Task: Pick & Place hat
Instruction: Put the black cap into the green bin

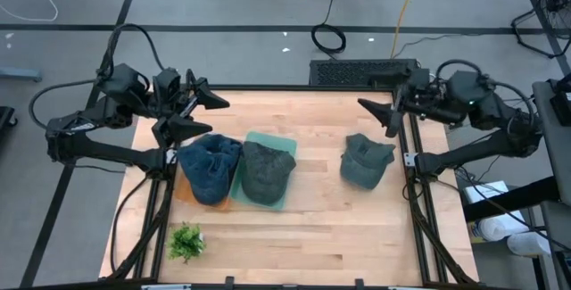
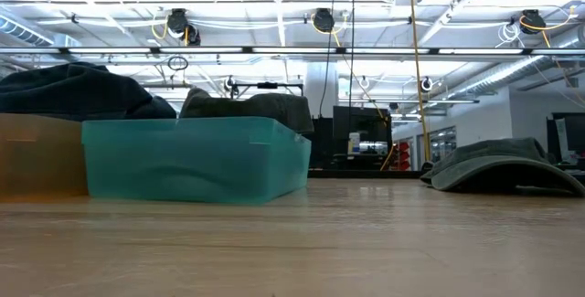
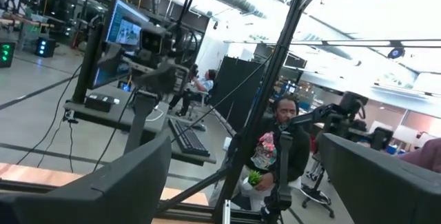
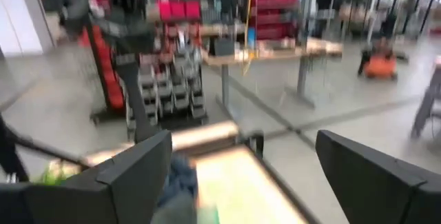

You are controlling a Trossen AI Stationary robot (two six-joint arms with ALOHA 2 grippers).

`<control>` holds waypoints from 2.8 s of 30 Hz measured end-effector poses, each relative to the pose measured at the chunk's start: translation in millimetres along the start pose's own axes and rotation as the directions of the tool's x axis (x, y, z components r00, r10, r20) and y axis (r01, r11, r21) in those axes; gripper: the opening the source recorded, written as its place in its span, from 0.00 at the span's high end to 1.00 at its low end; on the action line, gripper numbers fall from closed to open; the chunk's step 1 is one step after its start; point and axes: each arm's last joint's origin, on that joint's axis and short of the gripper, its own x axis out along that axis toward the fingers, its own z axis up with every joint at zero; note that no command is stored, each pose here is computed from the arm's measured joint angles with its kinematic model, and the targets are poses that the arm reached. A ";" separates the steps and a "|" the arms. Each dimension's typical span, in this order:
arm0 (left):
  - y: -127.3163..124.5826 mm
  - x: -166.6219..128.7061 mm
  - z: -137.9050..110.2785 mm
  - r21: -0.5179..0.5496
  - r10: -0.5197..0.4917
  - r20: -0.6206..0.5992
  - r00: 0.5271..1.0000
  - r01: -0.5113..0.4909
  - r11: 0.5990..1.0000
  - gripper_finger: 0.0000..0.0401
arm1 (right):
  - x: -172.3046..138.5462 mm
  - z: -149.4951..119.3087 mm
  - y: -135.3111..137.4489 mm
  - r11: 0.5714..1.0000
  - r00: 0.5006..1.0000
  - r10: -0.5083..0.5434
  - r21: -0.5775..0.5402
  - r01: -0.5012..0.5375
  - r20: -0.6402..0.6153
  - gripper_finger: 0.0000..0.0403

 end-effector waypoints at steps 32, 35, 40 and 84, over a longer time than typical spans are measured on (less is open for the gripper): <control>-0.7 -1.9 -5.7 -0.054 -0.048 -0.081 0.996 0.044 0.998 0.06 | 57.3 -108.2 45.6 0.998 0.464 0.009 -0.022 -0.061 -0.886 0.13; -0.7 -2.0 -5.9 -0.055 -0.051 -0.084 0.995 0.047 0.997 0.06 | 59.5 -114.7 53.9 0.999 0.431 -0.006 -0.028 -0.044 -0.902 0.13; -0.8 -2.0 -6.0 -0.057 -0.052 -0.085 0.995 0.047 0.997 0.06 | 56.6 -124.9 65.6 0.998 0.357 -0.055 -0.044 0.040 -0.932 0.13; -3.1 -2.3 -6.9 -0.118 -0.132 -0.117 0.984 0.119 0.986 0.06 | 76.0 -325.3 159.0 0.787 0.028 -0.596 -0.577 0.220 -0.803 0.21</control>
